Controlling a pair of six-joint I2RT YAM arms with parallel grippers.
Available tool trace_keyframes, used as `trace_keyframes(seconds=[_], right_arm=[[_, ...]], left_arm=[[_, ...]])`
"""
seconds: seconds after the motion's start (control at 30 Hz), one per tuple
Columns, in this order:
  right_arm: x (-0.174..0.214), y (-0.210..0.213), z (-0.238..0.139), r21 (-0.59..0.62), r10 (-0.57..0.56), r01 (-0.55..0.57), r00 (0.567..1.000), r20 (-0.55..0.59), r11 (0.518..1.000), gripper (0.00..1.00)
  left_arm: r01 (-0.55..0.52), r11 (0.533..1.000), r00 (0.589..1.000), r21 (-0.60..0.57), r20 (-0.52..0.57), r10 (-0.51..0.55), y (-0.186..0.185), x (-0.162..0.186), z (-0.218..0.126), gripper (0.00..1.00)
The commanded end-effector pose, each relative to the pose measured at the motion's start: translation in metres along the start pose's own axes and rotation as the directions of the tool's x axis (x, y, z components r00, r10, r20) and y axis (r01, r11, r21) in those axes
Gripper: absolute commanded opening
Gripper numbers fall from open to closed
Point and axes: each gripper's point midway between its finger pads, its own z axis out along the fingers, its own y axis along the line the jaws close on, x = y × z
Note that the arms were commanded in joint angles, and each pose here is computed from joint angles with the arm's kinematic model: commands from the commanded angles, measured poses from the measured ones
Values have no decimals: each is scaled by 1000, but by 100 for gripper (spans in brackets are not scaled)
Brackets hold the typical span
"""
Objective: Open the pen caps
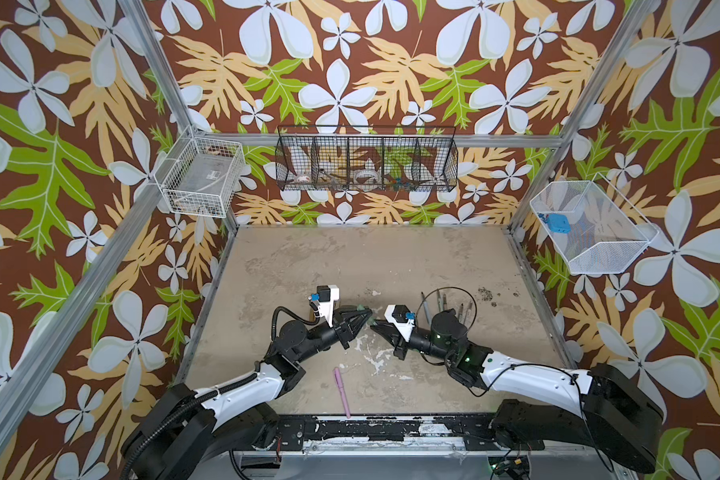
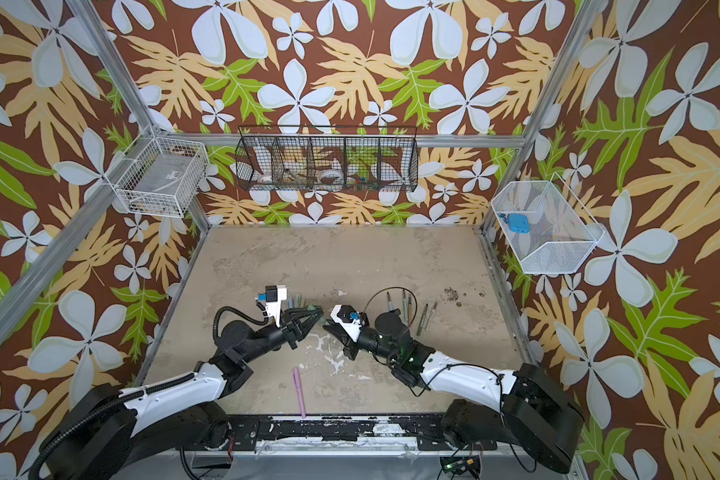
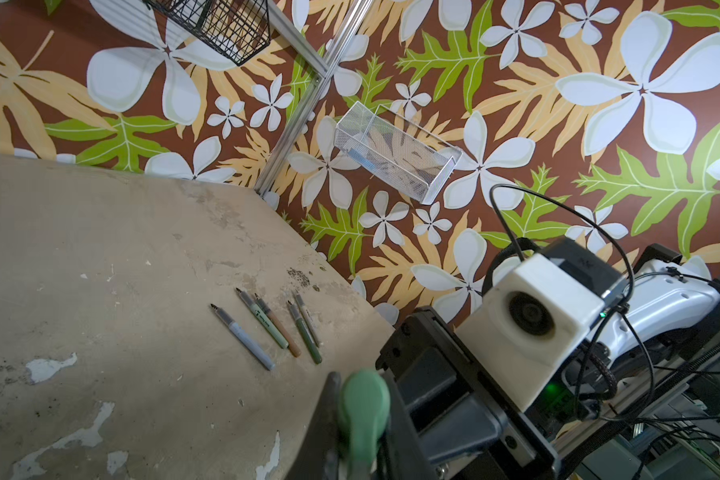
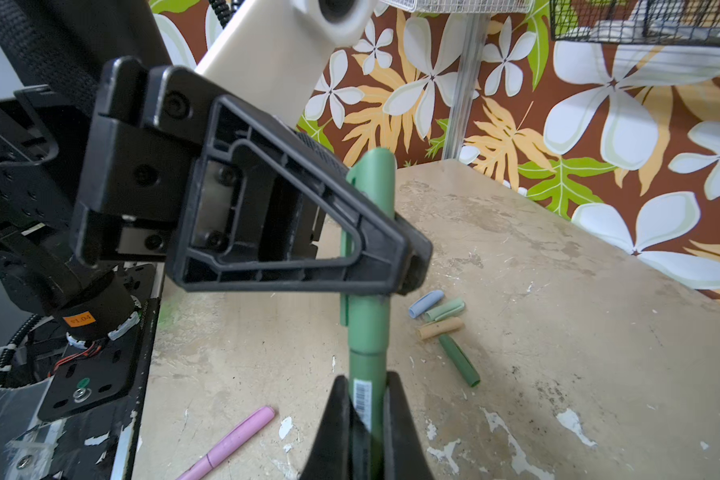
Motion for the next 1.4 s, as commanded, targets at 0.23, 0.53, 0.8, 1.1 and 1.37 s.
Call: trace_keyframes(seconds=[0.23, 0.53, 0.8, 1.1, 1.37], right_arm=[[41, -22, -7, 344, -178, 273, 943, -282, 898, 0], [34, 12, -2, 64, -117, 133, 971, -211, 989, 0], [47, 47, 2, -310, 16, -90, 972, -234, 946, 0], [63, 4, 16, 101, -148, 194, 926, -348, 976, 0], [63, -2, 17, 202, -196, 288, 904, -380, 936, 0]], left_arm=[[40, 994, 986, -98, 165, -23, 9, -43, -1, 0], [14, 998, 986, -64, 165, -3, 1, -42, -3, 0], [-16, 1000, 986, -8, 168, 17, -9, -41, -5, 0], [-7, 999, 986, -49, 168, 16, 0, -40, -5, 0], [-4, 998, 985, -65, 171, 15, 0, -43, -6, 0]])
